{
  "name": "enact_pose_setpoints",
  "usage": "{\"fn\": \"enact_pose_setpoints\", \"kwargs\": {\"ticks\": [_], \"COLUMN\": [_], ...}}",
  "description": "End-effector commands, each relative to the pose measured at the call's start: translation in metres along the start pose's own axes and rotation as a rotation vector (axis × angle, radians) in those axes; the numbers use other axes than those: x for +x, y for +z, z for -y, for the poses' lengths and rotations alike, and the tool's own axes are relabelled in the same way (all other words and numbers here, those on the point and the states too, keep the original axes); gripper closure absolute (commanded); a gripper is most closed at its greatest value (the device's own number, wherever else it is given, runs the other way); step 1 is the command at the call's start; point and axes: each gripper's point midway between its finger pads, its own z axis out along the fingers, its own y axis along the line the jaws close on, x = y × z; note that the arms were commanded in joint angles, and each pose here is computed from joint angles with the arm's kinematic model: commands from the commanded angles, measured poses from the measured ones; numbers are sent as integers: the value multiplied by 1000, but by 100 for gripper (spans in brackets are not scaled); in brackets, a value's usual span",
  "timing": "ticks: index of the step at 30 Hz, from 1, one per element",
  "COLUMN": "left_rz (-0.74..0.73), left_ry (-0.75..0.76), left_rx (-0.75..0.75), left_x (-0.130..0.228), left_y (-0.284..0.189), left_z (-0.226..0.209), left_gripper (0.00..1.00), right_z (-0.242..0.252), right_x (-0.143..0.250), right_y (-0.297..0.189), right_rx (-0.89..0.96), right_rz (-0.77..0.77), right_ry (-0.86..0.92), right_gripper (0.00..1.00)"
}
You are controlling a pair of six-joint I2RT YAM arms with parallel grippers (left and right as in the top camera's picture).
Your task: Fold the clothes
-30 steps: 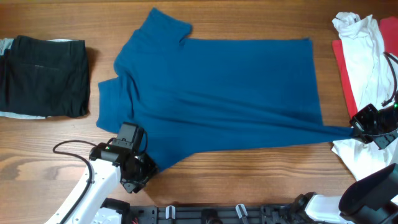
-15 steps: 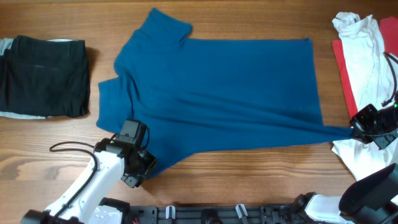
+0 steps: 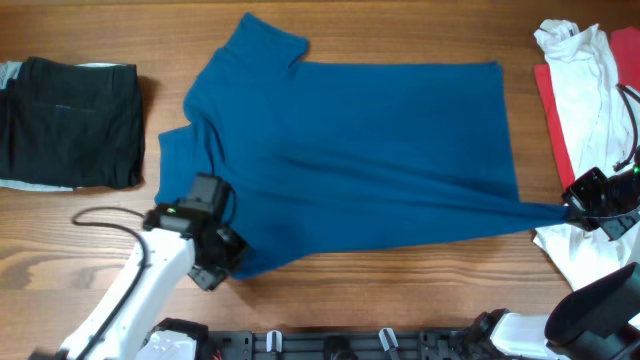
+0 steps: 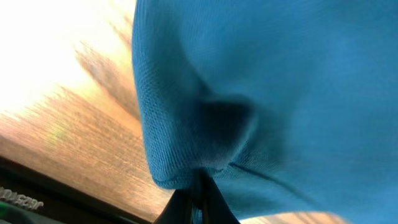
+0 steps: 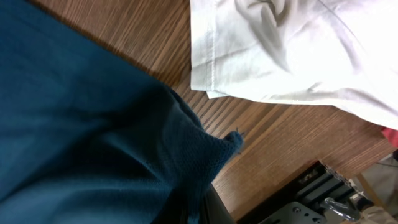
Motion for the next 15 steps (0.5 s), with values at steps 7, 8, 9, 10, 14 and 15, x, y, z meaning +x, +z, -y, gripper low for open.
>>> {"fn": "enact_pose_setpoints", "kwargs": {"ticks": [7, 8, 9, 10, 14, 15], "left_rz": [245, 244, 243, 246, 279, 281], "left_ry": [37, 36, 41, 38, 35, 41], "left_rx": [164, 186, 210, 225, 277, 303], "left_x": [-55, -56, -57, -58, -65, -66], "left_y": [-79, -82, -84, -86, -96, -99], "left_z": [-8, -9, -10, -11, -13, -11], "left_gripper": [96, 96, 96, 96, 96, 96], "right_z": [3, 3, 3, 3, 4, 4], "right_x": [2, 2, 3, 3, 5, 6], "right_y": [-7, -7, -7, -7, -7, -7], "right_rx": [3, 3, 3, 4, 6, 7], "right_rz": [13, 13, 10, 8, 1, -4], "right_ry": [-11, -11, -11, -15, -19, -21], "right_gripper": [96, 96, 96, 96, 96, 96]}}
